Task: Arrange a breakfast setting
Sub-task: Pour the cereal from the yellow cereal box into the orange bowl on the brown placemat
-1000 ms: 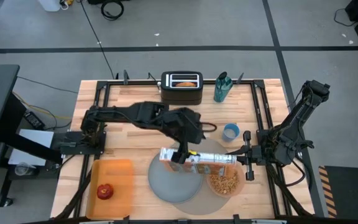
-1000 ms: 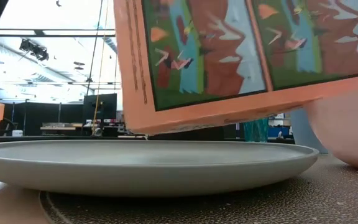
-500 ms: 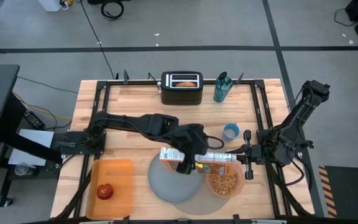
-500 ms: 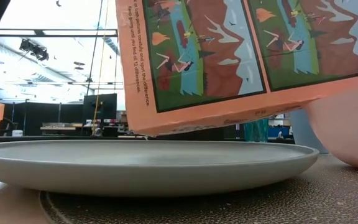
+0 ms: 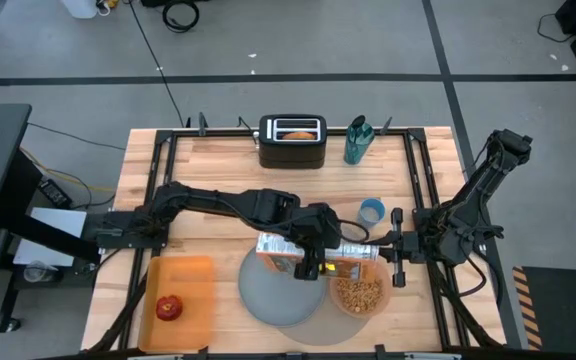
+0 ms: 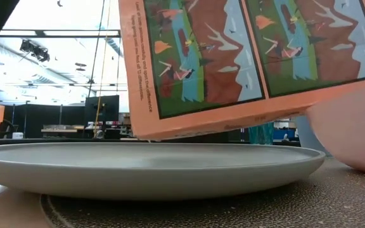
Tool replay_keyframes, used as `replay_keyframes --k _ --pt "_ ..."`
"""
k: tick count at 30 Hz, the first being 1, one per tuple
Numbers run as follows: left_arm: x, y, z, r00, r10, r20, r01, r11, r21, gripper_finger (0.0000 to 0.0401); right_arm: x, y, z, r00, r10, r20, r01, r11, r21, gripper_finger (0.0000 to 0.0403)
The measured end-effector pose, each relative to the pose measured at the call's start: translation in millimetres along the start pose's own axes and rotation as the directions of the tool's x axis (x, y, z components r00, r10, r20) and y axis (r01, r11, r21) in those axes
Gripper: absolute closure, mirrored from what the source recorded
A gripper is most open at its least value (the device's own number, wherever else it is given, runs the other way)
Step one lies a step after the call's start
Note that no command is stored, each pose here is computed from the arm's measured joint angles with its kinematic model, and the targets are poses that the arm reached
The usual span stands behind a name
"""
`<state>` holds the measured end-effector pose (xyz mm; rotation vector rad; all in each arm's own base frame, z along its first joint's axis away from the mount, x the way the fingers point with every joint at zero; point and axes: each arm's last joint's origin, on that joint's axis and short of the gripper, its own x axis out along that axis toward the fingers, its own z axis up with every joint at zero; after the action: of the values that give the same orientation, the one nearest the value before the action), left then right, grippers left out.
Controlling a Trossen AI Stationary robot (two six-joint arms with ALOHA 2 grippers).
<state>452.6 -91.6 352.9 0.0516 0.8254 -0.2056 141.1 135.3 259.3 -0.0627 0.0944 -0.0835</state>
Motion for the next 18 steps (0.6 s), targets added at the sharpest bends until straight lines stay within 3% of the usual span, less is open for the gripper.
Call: replay_keyframes --k 9,18 --pt "6.3 4.5 -1.6 1.000 0.011 -0.013 -0.011 1.000 0.025 0.0101 -0.1 0.6 0.8 1.000 0.017 0.004 -0.017 1.000 -0.001 0.0392" --pt "6.3 5.6 -1.1 1.000 0.016 -0.009 -0.016 1.000 0.023 0.0212 -0.1 0.9 1.0 1.000 0.026 0.005 -0.026 1.000 -0.003 0.0375"
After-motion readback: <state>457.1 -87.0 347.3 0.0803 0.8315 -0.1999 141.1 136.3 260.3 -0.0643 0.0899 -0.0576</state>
